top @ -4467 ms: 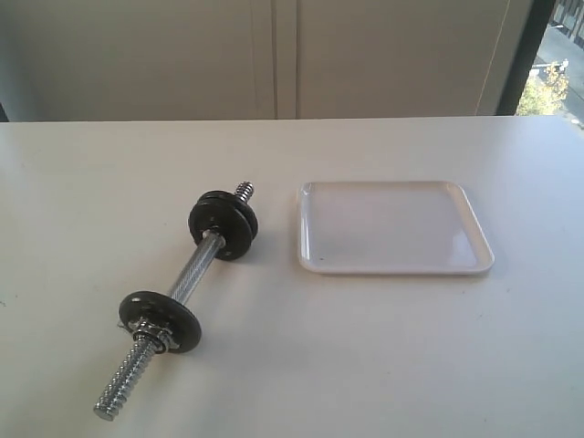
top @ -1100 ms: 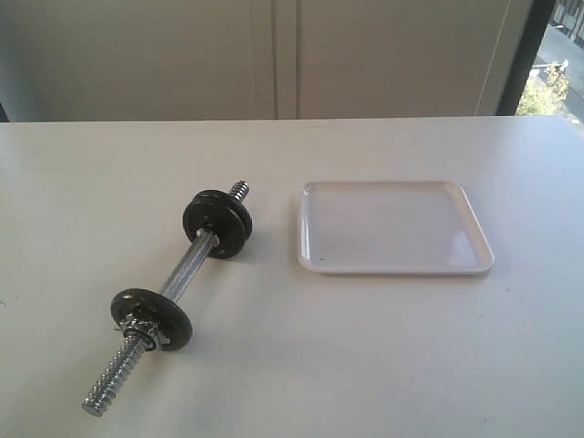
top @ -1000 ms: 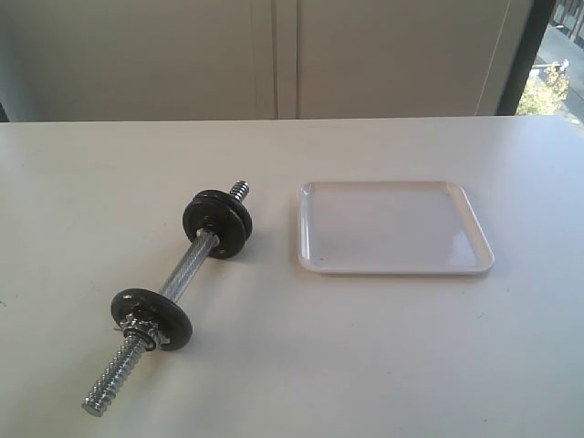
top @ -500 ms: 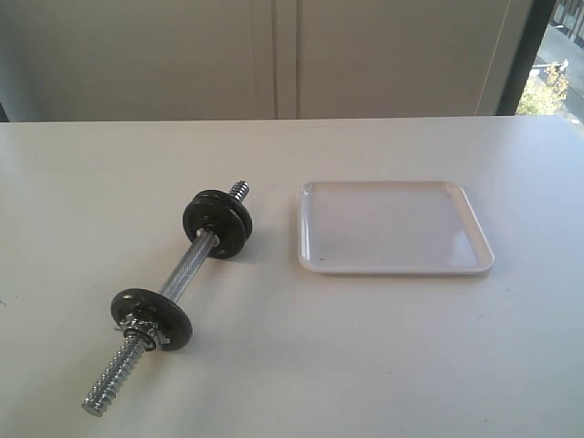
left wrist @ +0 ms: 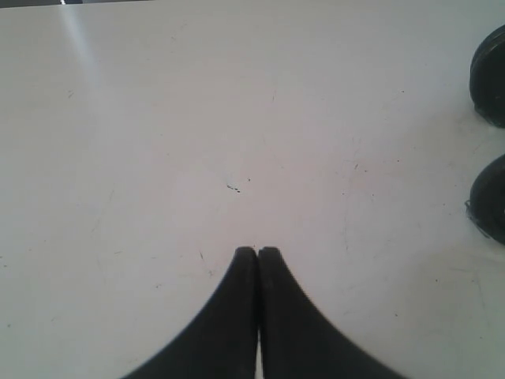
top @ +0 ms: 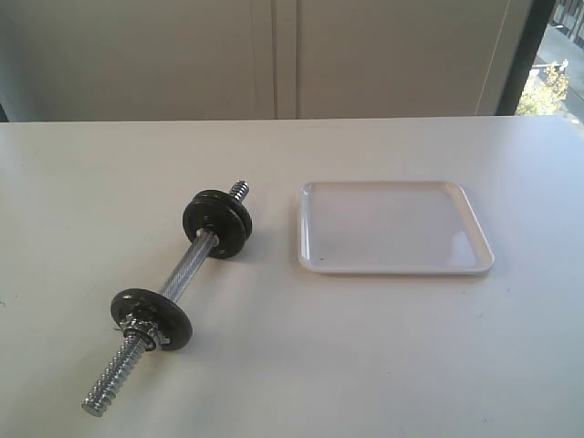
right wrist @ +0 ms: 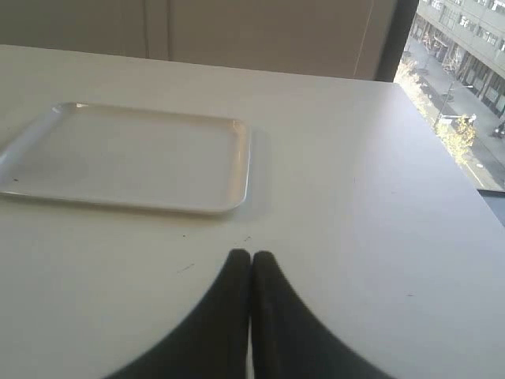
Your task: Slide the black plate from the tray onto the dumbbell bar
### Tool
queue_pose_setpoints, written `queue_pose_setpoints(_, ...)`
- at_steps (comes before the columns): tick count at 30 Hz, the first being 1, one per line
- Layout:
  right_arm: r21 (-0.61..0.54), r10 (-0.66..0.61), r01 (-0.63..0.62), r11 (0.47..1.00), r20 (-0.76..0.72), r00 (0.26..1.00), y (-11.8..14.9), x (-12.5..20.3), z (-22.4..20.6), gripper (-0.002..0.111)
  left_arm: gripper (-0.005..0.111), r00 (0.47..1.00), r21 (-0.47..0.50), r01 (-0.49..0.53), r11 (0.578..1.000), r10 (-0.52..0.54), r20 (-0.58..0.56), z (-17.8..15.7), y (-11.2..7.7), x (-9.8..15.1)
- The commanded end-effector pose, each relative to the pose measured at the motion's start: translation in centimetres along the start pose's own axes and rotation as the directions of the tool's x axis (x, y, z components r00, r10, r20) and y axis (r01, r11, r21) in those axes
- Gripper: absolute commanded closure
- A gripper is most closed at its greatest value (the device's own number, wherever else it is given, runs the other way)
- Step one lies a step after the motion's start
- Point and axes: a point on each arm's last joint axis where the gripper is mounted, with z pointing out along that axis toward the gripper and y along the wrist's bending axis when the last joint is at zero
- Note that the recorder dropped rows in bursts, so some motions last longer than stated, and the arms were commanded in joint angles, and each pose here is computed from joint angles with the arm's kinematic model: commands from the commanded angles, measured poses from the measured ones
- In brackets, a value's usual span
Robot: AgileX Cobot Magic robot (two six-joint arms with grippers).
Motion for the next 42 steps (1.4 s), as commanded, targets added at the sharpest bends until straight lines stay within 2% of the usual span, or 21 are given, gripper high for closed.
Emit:
queue_pose_setpoints(1,0.003,0.0,0.0,1.0,0.002,1.0,-0.02,0.11,0.01,0.108,0.107,1.0,0.01,0.007,1.0,-0.007,0.007,-0.02,-0.07,-0.01)
queue_pose_setpoints(42,-0.021,-0.006,0.006,1.0,0.003,1.0,0.12,0.1,0.01,0.108,0.107,1.0,0.027,0.001,1.0,-0.001,0.007,-0.02,-0.16,-0.01)
